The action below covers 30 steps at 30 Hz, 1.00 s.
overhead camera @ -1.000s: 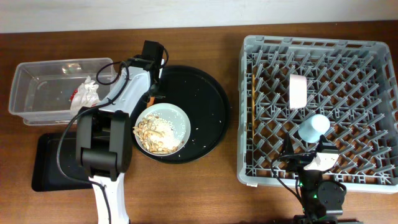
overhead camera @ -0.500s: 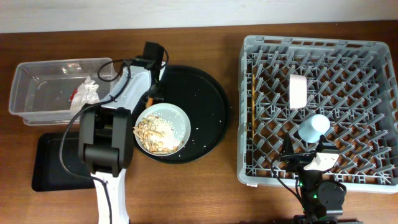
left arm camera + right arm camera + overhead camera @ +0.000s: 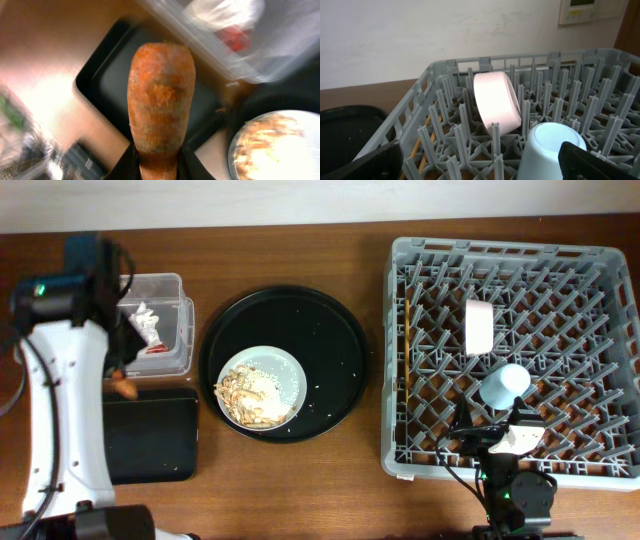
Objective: Sort waste into correct bins and load items into the dishwasher rack
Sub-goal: 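Pick up the carrot with the left gripper and place it on the black tray, then grasp the white plate with the left gripper and tip the rice onto the black tray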
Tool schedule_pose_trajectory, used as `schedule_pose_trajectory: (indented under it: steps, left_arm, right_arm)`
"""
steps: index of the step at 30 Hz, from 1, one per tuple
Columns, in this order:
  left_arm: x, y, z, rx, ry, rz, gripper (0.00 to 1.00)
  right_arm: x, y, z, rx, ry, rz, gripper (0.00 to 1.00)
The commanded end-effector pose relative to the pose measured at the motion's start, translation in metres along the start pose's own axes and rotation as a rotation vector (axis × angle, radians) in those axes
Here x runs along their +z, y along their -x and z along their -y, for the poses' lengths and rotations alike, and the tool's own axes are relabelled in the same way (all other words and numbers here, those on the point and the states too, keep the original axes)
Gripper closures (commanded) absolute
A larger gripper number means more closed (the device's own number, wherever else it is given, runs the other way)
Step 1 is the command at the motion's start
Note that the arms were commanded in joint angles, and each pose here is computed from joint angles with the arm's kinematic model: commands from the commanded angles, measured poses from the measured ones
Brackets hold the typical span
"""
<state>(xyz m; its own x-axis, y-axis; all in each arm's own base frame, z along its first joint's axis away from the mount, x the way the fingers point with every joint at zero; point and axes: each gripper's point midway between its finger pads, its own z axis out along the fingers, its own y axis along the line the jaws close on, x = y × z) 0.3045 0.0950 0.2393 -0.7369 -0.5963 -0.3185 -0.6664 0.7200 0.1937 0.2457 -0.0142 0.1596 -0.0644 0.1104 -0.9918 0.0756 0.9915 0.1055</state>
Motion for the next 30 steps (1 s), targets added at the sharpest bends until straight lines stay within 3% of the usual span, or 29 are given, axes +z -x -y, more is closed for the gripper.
schedule_pose_trajectory:
  steps: [1,4,6,7,10,11,15,17,18,22,24,26,30]
  left_arm:
    - [0.054,-0.036,-0.046,-0.244,0.04,-0.085,0.99]
    - [0.12,-0.073,-0.051,-0.43,-0.06,-0.197,0.94]
    - [0.156,-0.099,-0.041,-0.44,-0.088,-0.249,0.94]
    - [0.164,-0.105,-0.038,-0.441,-0.097,-0.255,0.88]
    - [0.15,-0.088,-0.021,-0.42,-0.212,-0.247,0.15]
    - [0.133,-0.08,-0.007,-0.38,-0.309,-0.261,0.13]
    - [0.066,-0.056,0.059,0.019,-0.521,-0.125,0.26]
    - [0.039,-0.091,0.132,0.462,-0.587,-0.003,0.34]
    - [0.034,-0.109,0.154,0.615,-0.56,0.045,0.34]
    - [0.047,-0.189,0.225,0.978,-0.46,0.099,0.38]
    - [0.067,-0.225,0.25,1.088,-0.441,0.078,0.44]
    - [0.081,-0.234,0.254,1.122,-0.393,0.074,0.48]
    - [0.116,-0.252,0.253,1.166,-0.323,-0.005,0.68]
  right_arm:
    - [0.0,-0.004,0.002,0.004,-0.007,-0.005,0.02]
    - [0.0,-0.004,0.002,0.004,-0.007,-0.005,0.02]
    - [0.0,-0.004,0.002,0.004,-0.007,-0.005,0.02]
    - [0.0,-0.004,0.002,0.004,-0.007,-0.005,0.02]
    - [0.0,-0.004,0.002,0.004,-0.007,-0.005,0.02]
    - [0.0,-0.004,0.002,0.004,-0.007,-0.005,0.02]
    - [0.0,-0.004,0.002,0.004,-0.007,-0.005,0.02]
    - [0.0,-0.004,0.002,0.004,-0.007,-0.005,0.02]
    - [0.0,-0.004,0.002,0.004,-0.007,-0.005,0.02]
    - [0.0,-0.004,0.002,0.004,-0.007,-0.005,0.02]
    - [0.0,-0.004,0.002,0.004,-0.007,-0.005,0.02]
    - [0.0,-0.004,0.002,0.004,-0.007,-0.005,0.02]
    - [0.0,-0.004,0.002,0.004,-0.007,-0.005,0.02]
